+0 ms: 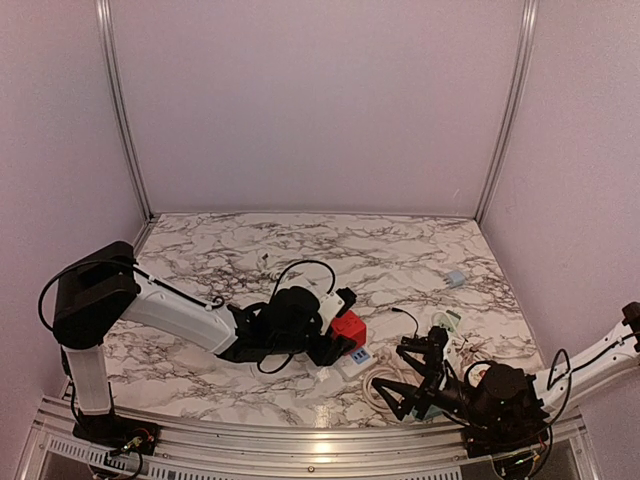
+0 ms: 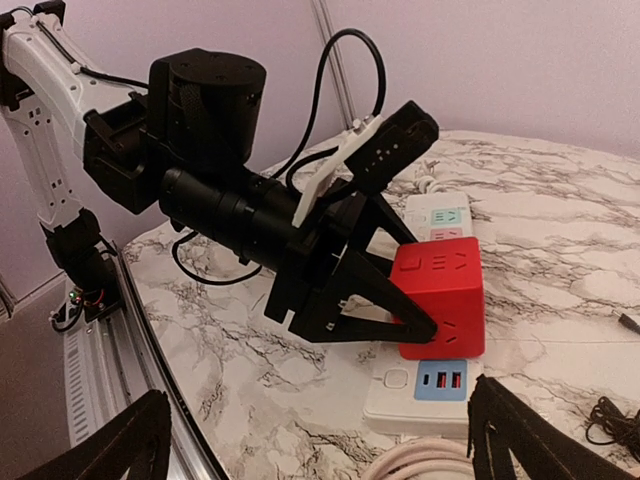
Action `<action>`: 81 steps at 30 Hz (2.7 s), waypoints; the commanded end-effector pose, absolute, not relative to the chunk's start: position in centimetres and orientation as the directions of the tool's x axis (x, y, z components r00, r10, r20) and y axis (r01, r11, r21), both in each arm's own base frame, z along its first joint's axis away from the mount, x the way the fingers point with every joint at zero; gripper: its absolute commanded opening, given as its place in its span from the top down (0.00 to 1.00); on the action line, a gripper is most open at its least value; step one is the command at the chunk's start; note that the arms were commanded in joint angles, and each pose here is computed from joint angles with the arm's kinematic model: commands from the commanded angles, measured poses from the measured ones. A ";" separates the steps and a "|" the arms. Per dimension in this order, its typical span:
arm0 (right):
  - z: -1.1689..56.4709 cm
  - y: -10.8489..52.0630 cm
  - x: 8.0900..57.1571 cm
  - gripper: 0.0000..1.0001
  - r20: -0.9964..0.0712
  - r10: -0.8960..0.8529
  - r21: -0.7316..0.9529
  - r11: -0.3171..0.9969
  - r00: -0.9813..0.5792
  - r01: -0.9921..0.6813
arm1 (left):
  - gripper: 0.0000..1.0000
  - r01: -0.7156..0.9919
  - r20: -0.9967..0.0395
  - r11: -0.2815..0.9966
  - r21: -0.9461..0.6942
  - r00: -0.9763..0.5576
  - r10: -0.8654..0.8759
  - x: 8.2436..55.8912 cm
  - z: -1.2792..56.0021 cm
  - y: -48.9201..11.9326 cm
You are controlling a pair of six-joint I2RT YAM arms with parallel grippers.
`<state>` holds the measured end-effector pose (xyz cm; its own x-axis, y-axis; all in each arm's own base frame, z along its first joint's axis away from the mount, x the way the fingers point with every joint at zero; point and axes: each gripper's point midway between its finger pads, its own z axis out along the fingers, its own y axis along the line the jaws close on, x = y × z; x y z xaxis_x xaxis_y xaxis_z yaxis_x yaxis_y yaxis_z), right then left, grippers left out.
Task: Insert the plug
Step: Insert the plug into the socket slot.
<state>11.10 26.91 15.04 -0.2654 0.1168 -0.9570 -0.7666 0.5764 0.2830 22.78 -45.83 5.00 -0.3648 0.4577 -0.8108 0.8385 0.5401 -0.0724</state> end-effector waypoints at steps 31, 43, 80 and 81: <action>13.2 27.9 11.1 0.01 -0.961 0.035 0.241 0.598 -0.275 -0.764 | 1.00 0.824 -0.219 0.557 -0.104 -0.565 0.796 14.3 -9.5 -34.0; 13.8 26.8 12.5 0.02 -0.958 0.079 0.255 0.671 -0.274 -0.697 | 1.00 0.826 -0.237 0.551 -0.118 -0.562 0.793 14.2 -9.6 -34.8; 19.1 30.2 22.0 0.01 -0.982 0.090 0.163 0.848 -0.167 -0.504 | 0.01 0.834 -0.522 0.550 -0.036 -0.485 0.702 15.7 -0.1 -36.2; 19.4 30.8 22.0 0.01 -0.982 0.085 0.162 0.841 -0.170 -0.516 | 0.01 0.830 -0.550 0.556 -0.040 -0.483 0.681 15.8 0.6 -36.2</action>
